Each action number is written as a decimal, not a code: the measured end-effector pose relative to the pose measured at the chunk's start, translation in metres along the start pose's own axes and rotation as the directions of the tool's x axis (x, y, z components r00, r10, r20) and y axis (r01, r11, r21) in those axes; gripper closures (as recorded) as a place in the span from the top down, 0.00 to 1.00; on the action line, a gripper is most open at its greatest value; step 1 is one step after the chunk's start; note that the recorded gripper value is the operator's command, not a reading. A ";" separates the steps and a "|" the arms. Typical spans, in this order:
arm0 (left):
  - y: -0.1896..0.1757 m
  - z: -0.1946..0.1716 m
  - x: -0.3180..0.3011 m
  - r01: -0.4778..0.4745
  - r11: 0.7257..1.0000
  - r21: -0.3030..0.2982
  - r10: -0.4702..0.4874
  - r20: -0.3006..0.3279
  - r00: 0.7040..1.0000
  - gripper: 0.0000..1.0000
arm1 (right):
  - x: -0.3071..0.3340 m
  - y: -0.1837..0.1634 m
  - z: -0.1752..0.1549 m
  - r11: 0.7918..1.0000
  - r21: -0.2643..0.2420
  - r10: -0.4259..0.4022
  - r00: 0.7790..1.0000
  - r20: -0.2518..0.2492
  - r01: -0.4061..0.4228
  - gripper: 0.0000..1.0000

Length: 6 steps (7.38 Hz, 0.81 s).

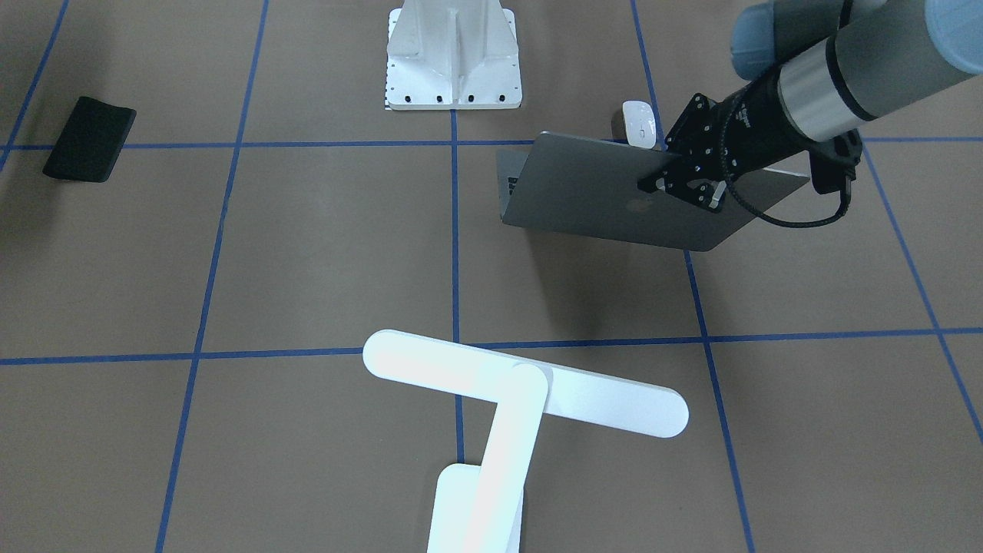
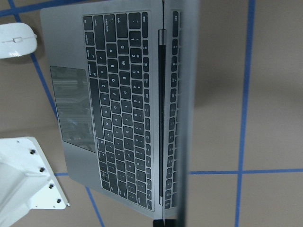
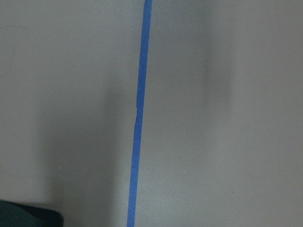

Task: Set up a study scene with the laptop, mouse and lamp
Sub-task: 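Lift and carry the laptop with the left gripper toward the white lamp, then lower the laptop in front of the lamp and open the left gripper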

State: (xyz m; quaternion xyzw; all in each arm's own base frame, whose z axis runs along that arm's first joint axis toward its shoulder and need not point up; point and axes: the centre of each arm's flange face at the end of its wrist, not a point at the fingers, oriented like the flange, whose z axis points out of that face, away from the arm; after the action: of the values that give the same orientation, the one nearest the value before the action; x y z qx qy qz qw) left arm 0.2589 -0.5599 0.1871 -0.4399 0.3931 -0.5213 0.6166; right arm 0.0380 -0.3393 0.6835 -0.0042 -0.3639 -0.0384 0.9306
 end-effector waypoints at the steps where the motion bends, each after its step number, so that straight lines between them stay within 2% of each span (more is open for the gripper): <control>1: 0.016 0.010 0.010 -0.009 1.000 0.029 0.010 -0.025 1.000 0.00 | 0.001 0.001 0.001 1.000 -0.003 0.002 1.000 0.000 -0.002 1.00; 4: 0.071 0.065 0.036 -0.041 0.991 0.124 0.057 -0.128 0.990 0.00 | 0.003 0.004 0.004 1.000 -0.011 0.003 1.000 0.004 -0.003 1.00; 6: 0.083 0.100 0.050 -0.027 0.994 0.106 0.050 -0.222 0.974 0.00 | 0.004 0.007 0.005 1.000 -0.017 -0.007 1.000 0.006 0.008 1.00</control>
State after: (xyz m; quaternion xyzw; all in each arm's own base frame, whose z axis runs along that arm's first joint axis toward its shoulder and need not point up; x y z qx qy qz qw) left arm 0.3851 -0.5904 0.1369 -0.3386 0.4413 -0.5750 0.6000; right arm 0.0379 -0.3323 0.6905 -0.0106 -0.3665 -0.0449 0.9293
